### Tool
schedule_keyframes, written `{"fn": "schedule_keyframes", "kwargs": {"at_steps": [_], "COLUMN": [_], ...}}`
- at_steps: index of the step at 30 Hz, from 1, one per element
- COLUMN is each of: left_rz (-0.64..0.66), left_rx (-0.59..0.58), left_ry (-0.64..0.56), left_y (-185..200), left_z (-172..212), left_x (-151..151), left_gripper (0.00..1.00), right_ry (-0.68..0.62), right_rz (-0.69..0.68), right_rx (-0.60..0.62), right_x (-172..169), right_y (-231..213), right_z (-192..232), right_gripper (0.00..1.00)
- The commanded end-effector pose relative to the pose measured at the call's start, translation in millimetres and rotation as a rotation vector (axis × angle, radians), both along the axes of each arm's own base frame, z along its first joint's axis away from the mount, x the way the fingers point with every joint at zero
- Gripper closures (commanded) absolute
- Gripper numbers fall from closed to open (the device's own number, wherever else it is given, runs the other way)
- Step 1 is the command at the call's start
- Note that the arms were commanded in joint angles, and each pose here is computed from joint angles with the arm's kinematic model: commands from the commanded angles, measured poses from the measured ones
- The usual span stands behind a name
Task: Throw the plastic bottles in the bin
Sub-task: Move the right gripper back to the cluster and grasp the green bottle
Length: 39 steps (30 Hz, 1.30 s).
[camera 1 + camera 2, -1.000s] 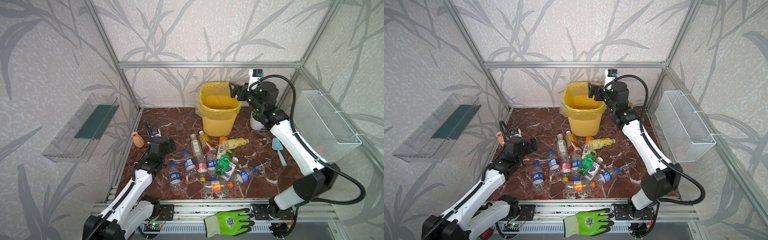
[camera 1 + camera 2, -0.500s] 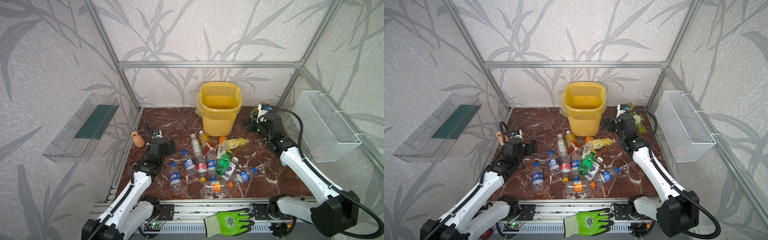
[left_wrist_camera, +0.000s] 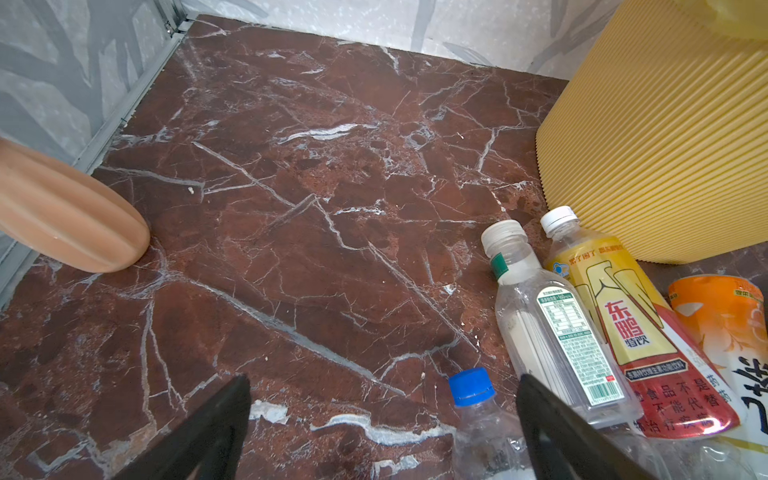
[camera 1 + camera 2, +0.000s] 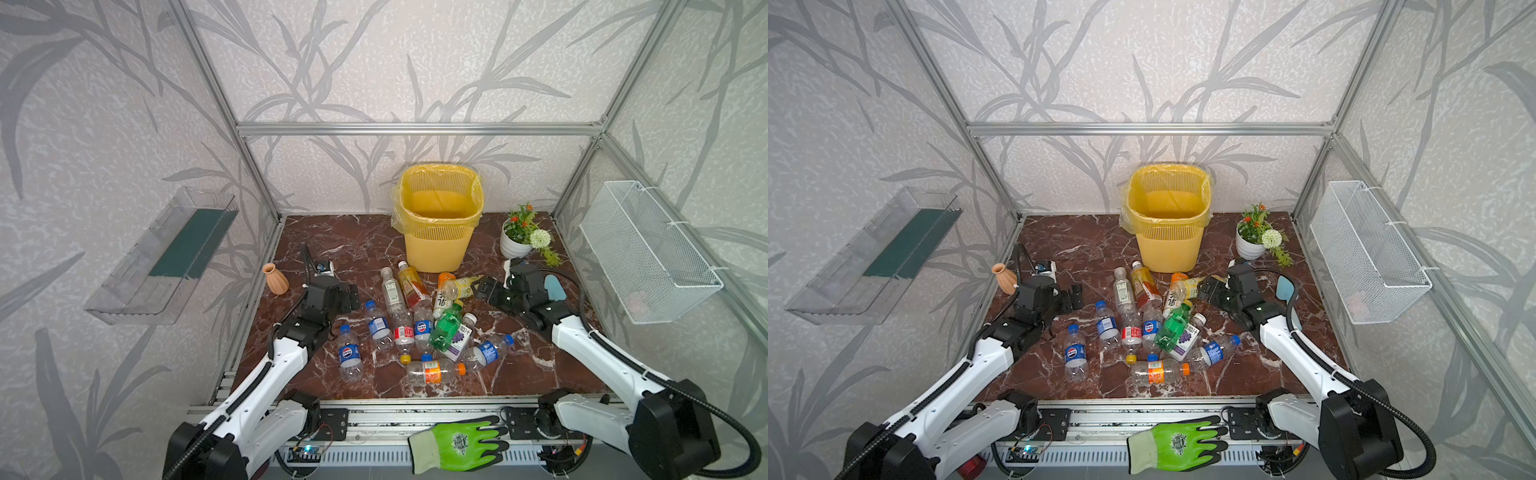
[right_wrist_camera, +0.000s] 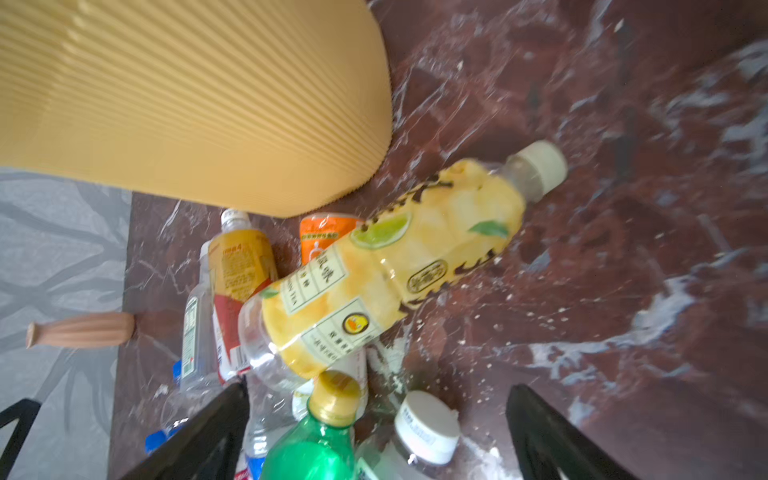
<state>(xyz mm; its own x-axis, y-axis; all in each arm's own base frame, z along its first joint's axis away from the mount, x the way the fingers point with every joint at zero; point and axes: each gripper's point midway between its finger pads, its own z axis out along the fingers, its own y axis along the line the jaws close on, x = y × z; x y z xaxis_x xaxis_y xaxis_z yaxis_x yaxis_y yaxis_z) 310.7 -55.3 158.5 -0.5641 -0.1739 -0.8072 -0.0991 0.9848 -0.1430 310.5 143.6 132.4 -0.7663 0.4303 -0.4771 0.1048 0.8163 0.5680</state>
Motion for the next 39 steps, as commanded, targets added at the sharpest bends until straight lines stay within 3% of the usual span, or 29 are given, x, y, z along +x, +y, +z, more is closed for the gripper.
{"fn": "schedule_keyframes", "kwargs": {"at_steps": [1,15,39], "left_rz": [0.003,0.021,0.041], "left_rx": [-0.005,0.002,0.011], "left_ry": [-0.022,-0.022,-0.020], "left_y": [-1,4,9], "left_z": [4,1,0], "left_x": [0,-5,-11], "left_gripper": [0.01,0.01,0.01], "right_ry": [0.092,0.264,0.317], "right_rz": [0.056,0.114,0.106], "right_rx": [0.054,0.050,0.045], "right_x": [-18,-45,-46], "right_y": [27,67,84], "right_z": [-13,-42,-52], "right_gripper": [0.03,0.06,0.23]}}
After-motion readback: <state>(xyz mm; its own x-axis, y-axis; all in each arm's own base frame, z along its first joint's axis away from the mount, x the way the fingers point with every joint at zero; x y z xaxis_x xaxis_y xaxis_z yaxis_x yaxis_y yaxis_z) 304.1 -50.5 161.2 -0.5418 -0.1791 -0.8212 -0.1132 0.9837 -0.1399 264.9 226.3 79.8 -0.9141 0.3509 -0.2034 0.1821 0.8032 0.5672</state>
